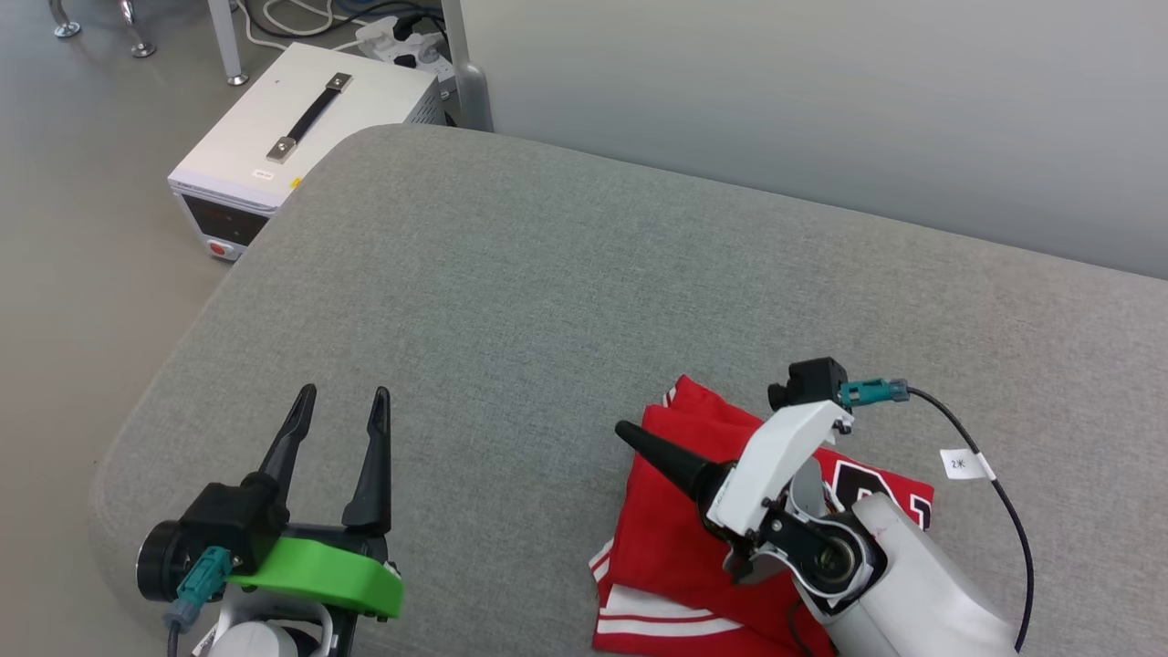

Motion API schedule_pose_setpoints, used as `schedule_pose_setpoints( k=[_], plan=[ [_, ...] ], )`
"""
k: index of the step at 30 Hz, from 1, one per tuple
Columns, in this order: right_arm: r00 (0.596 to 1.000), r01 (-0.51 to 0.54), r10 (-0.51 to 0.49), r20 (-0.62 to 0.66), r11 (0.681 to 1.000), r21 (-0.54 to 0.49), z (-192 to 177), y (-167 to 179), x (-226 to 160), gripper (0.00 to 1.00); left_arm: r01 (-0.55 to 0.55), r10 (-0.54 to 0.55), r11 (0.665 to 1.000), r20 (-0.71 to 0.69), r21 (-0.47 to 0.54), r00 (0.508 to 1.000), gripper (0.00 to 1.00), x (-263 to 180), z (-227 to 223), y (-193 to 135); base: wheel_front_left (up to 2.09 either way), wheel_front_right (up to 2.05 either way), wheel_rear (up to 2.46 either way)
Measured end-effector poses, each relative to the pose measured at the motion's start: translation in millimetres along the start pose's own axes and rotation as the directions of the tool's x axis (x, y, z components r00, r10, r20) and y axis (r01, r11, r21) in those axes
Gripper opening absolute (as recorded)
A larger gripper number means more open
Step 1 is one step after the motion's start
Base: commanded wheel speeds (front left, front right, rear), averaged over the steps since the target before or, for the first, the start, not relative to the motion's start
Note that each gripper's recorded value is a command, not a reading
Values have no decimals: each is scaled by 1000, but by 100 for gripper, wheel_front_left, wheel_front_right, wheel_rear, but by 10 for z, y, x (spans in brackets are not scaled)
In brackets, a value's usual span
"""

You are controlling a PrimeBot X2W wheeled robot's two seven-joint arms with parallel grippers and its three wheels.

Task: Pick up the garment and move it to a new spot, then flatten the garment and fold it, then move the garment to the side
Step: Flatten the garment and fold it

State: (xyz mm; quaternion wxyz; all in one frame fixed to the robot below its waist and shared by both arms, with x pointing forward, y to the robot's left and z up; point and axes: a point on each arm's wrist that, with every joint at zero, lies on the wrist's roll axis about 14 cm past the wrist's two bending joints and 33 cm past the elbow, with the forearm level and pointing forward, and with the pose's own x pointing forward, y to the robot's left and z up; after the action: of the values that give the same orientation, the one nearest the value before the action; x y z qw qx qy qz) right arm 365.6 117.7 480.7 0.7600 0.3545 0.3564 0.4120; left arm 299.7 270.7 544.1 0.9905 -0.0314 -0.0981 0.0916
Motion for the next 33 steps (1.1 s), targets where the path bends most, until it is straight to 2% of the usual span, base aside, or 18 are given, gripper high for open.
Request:
schedule_pose_setpoints(
  k=[5,7,9,12,13,15,16,18,20,24,27,30,31,33],
  plan=[
    [993,-38,47,108,996,-82,322,234,-38,100,22,-22,1000,14,-4,1000,100,25,34,-60,0,0,0],
    [983,-2,38,182,981,-194,557,265,-104,100,38,-38,999,20,-7,999,100,47,46,-106,0,0,0],
    [969,54,27,247,948,-314,783,271,-217,100,52,-52,999,23,-13,998,100,70,51,-153,0,0,0],
    [936,181,0,352,857,-482,1144,202,-502,100,71,-70,997,28,-31,997,100,111,51,-222,0,0,0],
    [921,233,-8,391,814,-533,1271,173,-626,100,78,-77,996,28,-37,997,100,126,49,-249,0,0,0],
    [884,352,-33,466,703,-618,1493,85,-903,100,92,-90,995,31,-48,995,100,161,46,-303,0,0,0],
    [867,396,-41,497,664,-635,1570,47,-1022,100,96,-95,994,31,-56,995,100,175,42,-324,0,0,0],
    [824,473,-51,564,610,-636,1692,-20,-1277,100,114,-113,991,29,-67,993,100,211,26,-390,0,0,0],
    [791,523,-51,610,572,-631,1733,-52,-1471,100,132,-130,988,26,-81,991,100,245,6,-457,0,0,0],
    [713,615,-55,699,529,-585,1749,-156,-1860,100,164,-164,982,15,-97,986,100,312,-47,-583,0,0,0],
    [645,670,-62,762,526,-524,1715,-245,-2129,100,185,-186,977,4,-107,983,100,354,-94,-665,0,0,0],
    [585,699,-67,808,546,-461,1615,-309,-2312,100,201,-203,972,-4,-119,979,100,385,-134,-731,0,0,0],
    [571,710,-65,818,539,-453,1569,-321,-2359,100,207,-209,971,-7,-122,978,100,392,-146,-754,0,0,0],
    [535,723,-63,843,551,-417,1504,-344,-2449,100,218,-221,968,-12,-126,975,100,400,-167,-797,0,0,0]
  ],
)
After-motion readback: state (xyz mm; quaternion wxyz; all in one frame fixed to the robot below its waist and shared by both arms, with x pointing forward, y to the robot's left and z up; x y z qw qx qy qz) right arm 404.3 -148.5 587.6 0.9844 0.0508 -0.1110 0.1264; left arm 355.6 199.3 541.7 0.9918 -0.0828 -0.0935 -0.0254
